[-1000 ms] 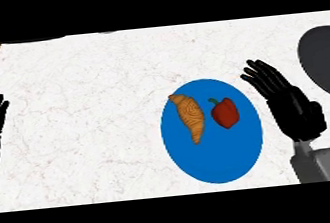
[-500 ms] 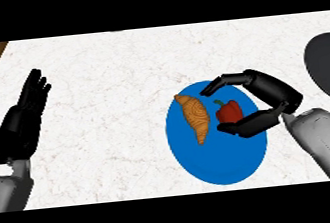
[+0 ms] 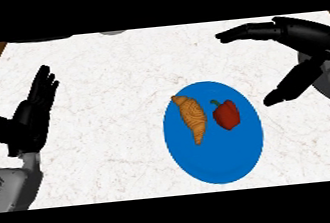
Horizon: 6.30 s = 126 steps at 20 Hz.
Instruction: Pick the croissant from the plate and place it in the pan
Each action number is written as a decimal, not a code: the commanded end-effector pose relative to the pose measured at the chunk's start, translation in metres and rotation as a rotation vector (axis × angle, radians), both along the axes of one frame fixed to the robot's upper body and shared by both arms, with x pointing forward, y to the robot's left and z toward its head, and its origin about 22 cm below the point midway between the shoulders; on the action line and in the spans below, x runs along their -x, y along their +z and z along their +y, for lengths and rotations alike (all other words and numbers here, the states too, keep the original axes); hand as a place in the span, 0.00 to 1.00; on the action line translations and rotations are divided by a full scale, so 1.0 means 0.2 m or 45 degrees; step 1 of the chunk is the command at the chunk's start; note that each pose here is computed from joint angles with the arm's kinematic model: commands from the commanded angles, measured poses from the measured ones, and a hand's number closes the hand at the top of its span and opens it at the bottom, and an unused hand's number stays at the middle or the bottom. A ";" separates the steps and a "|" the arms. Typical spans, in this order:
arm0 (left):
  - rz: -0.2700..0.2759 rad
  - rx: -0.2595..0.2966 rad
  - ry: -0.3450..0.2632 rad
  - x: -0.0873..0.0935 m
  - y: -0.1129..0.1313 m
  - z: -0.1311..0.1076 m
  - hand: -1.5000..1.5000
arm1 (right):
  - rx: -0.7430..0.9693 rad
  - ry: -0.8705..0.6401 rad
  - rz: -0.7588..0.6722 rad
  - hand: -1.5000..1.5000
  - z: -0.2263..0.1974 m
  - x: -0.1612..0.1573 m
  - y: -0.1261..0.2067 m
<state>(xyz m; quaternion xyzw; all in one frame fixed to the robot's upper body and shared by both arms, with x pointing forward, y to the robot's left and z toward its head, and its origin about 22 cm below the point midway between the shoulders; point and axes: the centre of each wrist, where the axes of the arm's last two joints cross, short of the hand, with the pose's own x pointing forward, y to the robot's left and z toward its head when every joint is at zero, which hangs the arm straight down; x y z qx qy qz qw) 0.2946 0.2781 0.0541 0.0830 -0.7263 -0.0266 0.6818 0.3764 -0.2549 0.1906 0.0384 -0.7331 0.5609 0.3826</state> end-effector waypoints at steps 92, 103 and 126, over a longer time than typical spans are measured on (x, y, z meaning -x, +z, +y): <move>-0.001 -0.005 0.027 -0.04 0.00 -0.03 0.50 | 1.248 0.290 -0.102 1.00 1.05 0.17 -0.74; 0.024 0.000 0.073 0.00 -0.02 0.04 0.50 | 1.093 -0.451 0.266 1.00 0.63 -0.02 -0.83; 0.011 -0.003 0.046 0.00 -0.11 -0.01 0.50 | 0.145 -1.859 -0.264 1.00 0.30 0.26 -0.07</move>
